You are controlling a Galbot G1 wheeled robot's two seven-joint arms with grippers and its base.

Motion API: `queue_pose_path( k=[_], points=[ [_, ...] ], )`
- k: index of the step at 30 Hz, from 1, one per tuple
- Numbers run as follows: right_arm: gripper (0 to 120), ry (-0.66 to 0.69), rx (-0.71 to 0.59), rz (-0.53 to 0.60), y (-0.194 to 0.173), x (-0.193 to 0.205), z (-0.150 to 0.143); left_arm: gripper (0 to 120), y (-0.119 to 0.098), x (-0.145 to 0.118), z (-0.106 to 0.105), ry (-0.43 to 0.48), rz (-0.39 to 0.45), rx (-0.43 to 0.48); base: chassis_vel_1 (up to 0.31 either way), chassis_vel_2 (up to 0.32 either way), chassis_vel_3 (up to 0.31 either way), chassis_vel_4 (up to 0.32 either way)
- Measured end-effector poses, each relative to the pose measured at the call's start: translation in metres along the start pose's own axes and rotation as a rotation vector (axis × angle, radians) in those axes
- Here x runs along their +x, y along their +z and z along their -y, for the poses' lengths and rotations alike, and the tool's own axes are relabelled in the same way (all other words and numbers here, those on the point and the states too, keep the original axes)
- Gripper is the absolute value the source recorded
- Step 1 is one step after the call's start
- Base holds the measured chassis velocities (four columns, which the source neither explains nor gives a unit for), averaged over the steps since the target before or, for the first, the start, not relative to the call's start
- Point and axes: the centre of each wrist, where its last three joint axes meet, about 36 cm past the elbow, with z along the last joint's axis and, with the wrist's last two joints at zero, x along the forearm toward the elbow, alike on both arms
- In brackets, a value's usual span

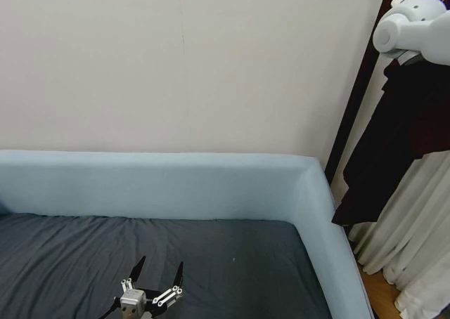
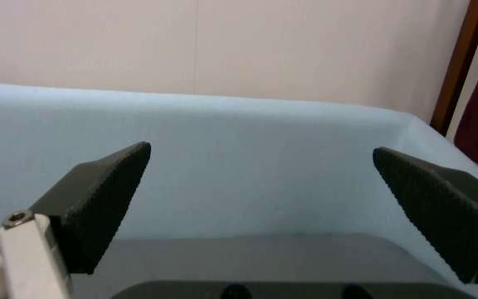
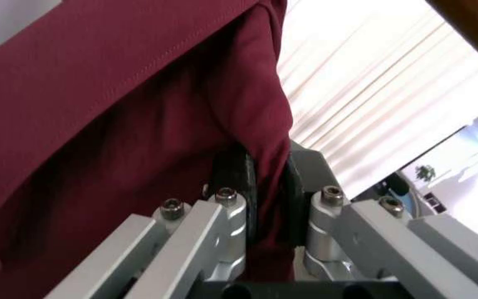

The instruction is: Pick up the clothes from the sofa and hang them on the clothes hanger.

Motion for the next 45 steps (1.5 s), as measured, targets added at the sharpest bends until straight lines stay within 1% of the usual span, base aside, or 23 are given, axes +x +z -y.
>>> queue_pose_path(
  k=[4, 8, 13, 21, 23, 25, 26, 29, 30, 31, 36, 37, 38, 39, 41, 42, 45],
  points=[
    [8, -0.032, -0.054, -0.047, -0.013, 0.008, 0.001, 100, 0.0, 0.0, 0.0, 0.0, 0.0, 0.0, 0.0, 0.0, 0.0, 0.0],
    [8, -0.039, -0.071, -0.066, -0.018, 0.009, -0.001, 100, 0.0, 0.0, 0.0, 0.0, 0.0, 0.0, 0.0, 0.0, 0.0, 0.0],
    [8, -0.048, -0.075, -0.074, -0.02, 0.013, -0.007, 100, 0.0, 0.0, 0.0, 0.0, 0.0, 0.0, 0.0, 0.0, 0.0, 0.0],
    [8, -0.053, -0.08, -0.064, -0.023, 0.017, -0.008, 100, 0.0, 0.0, 0.0, 0.0, 0.0, 0.0, 0.0, 0.0, 0.0, 0.0],
    [21, -0.061, -0.084, -0.051, -0.026, 0.019, -0.005, 100, 0.0, 0.0, 0.0, 0.0, 0.0, 0.0, 0.0, 0.0, 0.0, 0.0],
    [27, -0.057, -0.084, -0.042, -0.028, 0.021, -0.003, 100, 0.0, 0.0, 0.0, 0.0, 0.0, 0.0, 0.0, 0.0, 0.0, 0.0],
    [27, -0.057, -0.084, -0.042, -0.028, 0.021, -0.003, 100, 0.0, 0.0, 0.0, 0.0, 0.0, 0.0, 0.0, 0.0, 0.0, 0.0],
    [43, -0.066, -0.084, -0.027, -0.03, 0.026, -0.001, 100, 0.0, 0.0, 0.0, 0.0, 0.0, 0.0, 0.0, 0.0, 0.0, 0.0],
    [46, -0.068, -0.084, -0.024, -0.03, 0.028, 0.0, 100, 0.0, 0.0, 0.0, 0.0, 0.0, 0.0, 0.0, 0.0, 0.0, 0.0],
    [46, -0.068, -0.084, -0.024, -0.03, 0.028, 0.0, 100, 0.0, 0.0, 0.0, 0.0, 0.0, 0.0, 0.0, 0.0, 0.0, 0.0],
    [69, -0.073, -0.074, -0.012, -0.029, 0.035, 0.004, 100, 0.0, 0.0, 0.0, 0.0, 0.0, 0.0, 0.0, 0.0, 0.0, 0.0],
    [69, -0.073, -0.074, -0.012, -0.029, 0.035, 0.004, 100, 0.0, 0.0, 0.0, 0.0, 0.0, 0.0, 0.0, 0.0, 0.0, 0.0],
    [74, -0.08, -0.071, -0.005, -0.028, 0.04, 0.006, 100, 0.0, 0.0, 0.0, 0.0, 0.0, 0.0, 0.0, 0.0, 0.0, 0.0],
    [77, -0.089, -0.068, 0.005, -0.026, 0.044, 0.008, 100, 0.0, 0.0, 0.0, 0.0, 0.0, 0.0, 0.0, 0.0, 0.0, 0.0],
    [87, -0.136, -0.076, 0.046, -0.016, 0.058, 0.021, 100, 0.0, 0.0, 0.0, 0.0, 0.0, 0.0, 0.0, 0.0, 0.0, 0.0],
    [87, -0.136, -0.076, 0.046, -0.016, 0.058, 0.021, 100, 0.0, 0.0, 0.0, 0.0, 0.0, 0.0, 0.0, 0.0, 0.0, 0.0],
    [97, -0.183, -0.106, 0.087, -0.01, 0.071, 0.04, 100, 0.0, 0.0, 0.0, 0.0, 0.0, 0.0, 0.0, 0.0, 0.0, 0.0]
  ],
)
